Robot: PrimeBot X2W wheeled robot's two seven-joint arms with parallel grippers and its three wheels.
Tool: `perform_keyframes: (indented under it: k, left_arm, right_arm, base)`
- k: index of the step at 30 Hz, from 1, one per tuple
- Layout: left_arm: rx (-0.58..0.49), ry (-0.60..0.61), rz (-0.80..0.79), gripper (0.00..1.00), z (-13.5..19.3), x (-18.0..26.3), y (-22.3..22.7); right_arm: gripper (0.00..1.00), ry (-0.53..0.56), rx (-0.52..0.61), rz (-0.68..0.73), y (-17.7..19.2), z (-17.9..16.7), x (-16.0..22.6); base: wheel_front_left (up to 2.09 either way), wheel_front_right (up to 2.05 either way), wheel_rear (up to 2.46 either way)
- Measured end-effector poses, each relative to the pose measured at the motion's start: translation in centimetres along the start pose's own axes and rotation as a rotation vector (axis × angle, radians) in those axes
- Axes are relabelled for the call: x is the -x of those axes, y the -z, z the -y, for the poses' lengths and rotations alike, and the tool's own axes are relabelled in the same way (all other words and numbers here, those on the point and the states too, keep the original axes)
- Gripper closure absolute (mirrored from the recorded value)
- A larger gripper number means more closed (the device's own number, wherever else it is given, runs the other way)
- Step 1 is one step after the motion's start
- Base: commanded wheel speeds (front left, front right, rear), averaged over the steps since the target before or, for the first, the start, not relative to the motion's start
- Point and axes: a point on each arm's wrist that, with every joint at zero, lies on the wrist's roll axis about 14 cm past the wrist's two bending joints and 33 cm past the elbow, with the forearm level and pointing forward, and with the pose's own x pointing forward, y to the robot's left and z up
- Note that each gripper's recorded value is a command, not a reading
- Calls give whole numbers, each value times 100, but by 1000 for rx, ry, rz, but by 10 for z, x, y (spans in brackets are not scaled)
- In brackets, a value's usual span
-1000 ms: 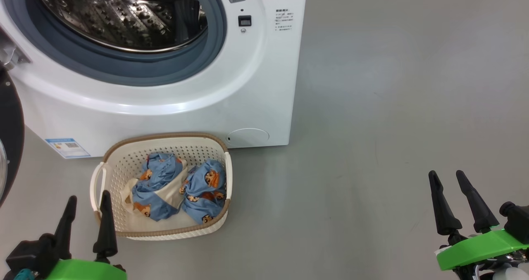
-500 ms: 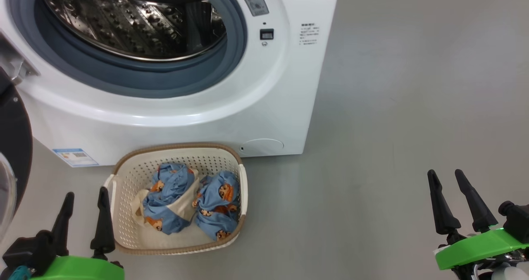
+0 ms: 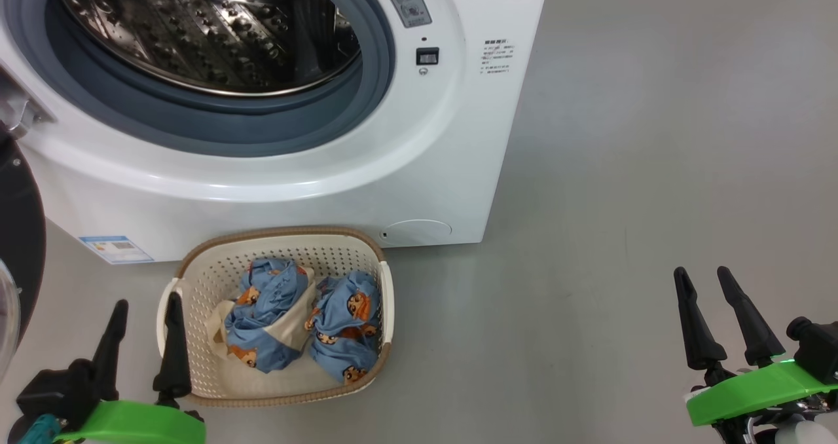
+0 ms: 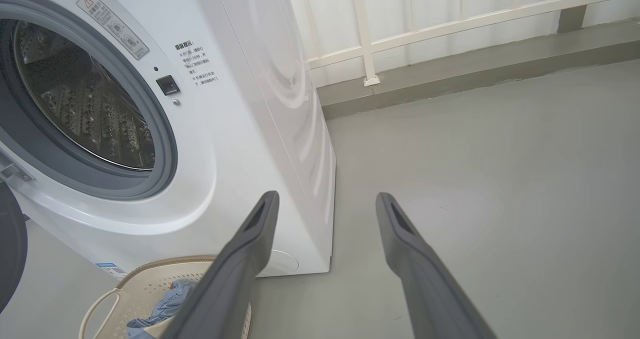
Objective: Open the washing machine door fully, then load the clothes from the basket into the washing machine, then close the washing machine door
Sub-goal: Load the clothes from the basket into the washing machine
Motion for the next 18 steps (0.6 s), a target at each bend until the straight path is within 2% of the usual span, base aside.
perform_keyframes:
  k: [18]
  left_arm:
    - [5,17,-200,0,5,-9,68]
  right_arm:
    - [0,-16,-16,-33,17,-8,-22]
  base:
    - [0,0,0]
